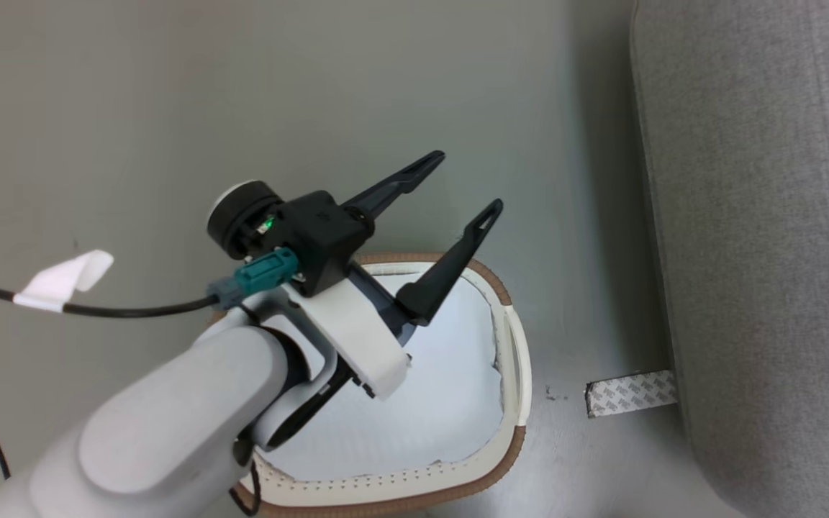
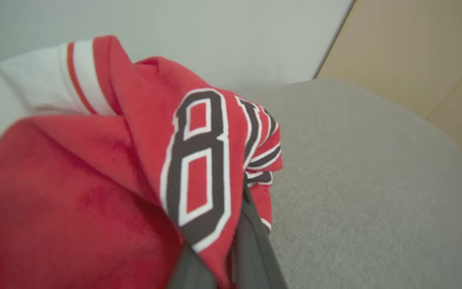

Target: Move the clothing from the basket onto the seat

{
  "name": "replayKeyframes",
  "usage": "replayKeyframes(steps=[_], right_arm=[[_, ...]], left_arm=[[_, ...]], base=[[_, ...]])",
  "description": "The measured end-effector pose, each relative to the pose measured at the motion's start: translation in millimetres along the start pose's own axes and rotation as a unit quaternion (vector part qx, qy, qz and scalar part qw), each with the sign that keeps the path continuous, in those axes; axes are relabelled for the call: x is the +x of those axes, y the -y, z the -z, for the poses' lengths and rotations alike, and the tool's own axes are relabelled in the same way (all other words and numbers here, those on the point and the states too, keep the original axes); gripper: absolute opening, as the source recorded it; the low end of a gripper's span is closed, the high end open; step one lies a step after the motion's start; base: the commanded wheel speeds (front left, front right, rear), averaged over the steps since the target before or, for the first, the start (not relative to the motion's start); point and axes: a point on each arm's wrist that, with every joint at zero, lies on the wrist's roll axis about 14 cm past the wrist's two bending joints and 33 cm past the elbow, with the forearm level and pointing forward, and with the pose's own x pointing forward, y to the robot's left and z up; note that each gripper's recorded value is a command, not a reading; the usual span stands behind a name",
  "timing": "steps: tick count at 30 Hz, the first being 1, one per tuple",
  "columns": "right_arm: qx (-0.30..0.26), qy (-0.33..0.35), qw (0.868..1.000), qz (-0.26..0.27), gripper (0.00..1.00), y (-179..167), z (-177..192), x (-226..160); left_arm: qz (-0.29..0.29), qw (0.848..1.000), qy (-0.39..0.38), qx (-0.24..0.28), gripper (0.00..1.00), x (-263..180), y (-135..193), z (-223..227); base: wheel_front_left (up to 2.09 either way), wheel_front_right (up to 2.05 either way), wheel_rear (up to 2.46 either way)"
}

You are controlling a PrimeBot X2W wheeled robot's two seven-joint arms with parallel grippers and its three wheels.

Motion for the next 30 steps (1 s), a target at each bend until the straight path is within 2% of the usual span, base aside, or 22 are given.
replayKeyframes(steps=[7,18,24,30], right_arm=[[0.008,-0.020,0.999,-0.027,1.00,-2.2,19.6,-24.0],[0.008,0.041,0.993,-0.111,1.00,-12.7,-0.4,-90.8],[0.017,0.092,0.980,-0.173,1.00,-30.5,-24.9,-136.6],[0.025,0.122,0.962,-0.245,1.00,-58.6,-35.6,-188.2]], left_arm=[[-0.022,1.000,0.014,0.010,1.00,-5.0,-0.7,-19.9],[-0.092,0.994,0.056,0.016,1.00,-37.3,2.2,-61.2],[-0.162,0.984,0.066,0.013,1.00,-79.8,-3.1,-66.7],[-0.259,0.963,0.072,0.020,1.00,-138.9,-16.0,-66.4]], base=[[0.00,0.00,0.00],[0.00,0.00,0.00],[0.00,0.00,0.00],[0.00,0.00,0.00]])
